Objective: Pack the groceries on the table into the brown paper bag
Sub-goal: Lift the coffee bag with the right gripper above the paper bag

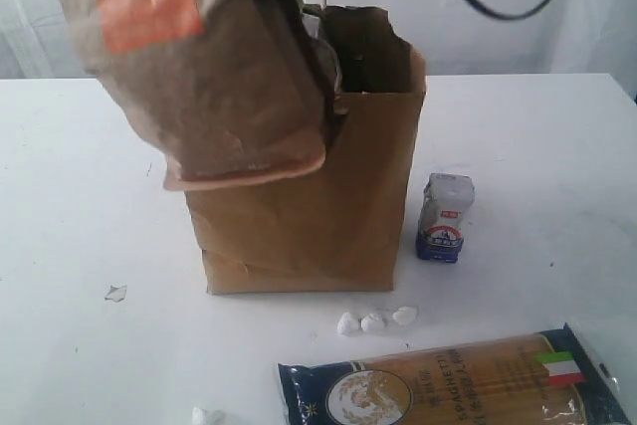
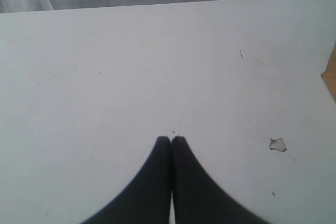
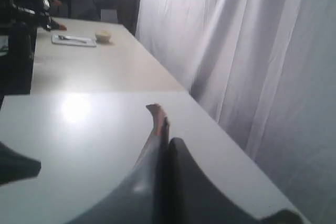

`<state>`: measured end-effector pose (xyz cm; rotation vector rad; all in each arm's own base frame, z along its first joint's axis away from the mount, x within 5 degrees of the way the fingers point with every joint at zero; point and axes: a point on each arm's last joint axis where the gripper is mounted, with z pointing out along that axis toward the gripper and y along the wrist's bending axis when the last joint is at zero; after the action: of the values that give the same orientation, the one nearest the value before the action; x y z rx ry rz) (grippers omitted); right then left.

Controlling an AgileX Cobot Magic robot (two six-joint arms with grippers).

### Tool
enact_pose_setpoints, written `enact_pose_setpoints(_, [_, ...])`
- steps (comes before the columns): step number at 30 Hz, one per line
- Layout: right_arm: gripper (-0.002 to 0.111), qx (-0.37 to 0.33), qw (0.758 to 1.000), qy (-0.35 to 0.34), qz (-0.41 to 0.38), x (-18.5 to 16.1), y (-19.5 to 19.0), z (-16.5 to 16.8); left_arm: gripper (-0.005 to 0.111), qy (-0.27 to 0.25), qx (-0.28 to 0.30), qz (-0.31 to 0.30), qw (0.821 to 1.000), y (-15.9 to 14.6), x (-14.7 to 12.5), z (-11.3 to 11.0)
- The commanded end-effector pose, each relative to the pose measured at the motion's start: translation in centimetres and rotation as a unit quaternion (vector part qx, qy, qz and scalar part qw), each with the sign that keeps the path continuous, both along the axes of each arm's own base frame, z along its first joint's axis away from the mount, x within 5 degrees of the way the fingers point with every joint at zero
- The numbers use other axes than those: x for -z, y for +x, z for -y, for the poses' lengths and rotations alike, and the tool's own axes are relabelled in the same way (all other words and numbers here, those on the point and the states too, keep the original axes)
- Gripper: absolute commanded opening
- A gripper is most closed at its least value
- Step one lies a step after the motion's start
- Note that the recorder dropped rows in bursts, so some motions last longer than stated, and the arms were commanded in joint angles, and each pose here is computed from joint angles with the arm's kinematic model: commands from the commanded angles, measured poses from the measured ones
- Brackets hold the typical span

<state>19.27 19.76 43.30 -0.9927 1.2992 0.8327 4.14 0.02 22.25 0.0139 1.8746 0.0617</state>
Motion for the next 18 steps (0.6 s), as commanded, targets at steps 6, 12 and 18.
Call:
enact_pose_setpoints(6, [0.000,0.059,0.992,0.064,0.086,-6.1,-0.4,1.4,0.000,-0.007,-0.001,0.006,1.000,0.0,0.0,0.0])
enact_pose_setpoints(12, [0.000,0.134,0.980,0.028,0.142,-5.8,1.1,1.7,0.000,-0.007,-0.001,0.006,1.000,0.0,0.0,0.0])
enact_pose_setpoints(18, [0.000,0.210,0.966,-0.009,0.154,-4.7,3.5,1.7,0.000,-0.008,-0.001,0.006,1.000,0.0,0.0,0.0])
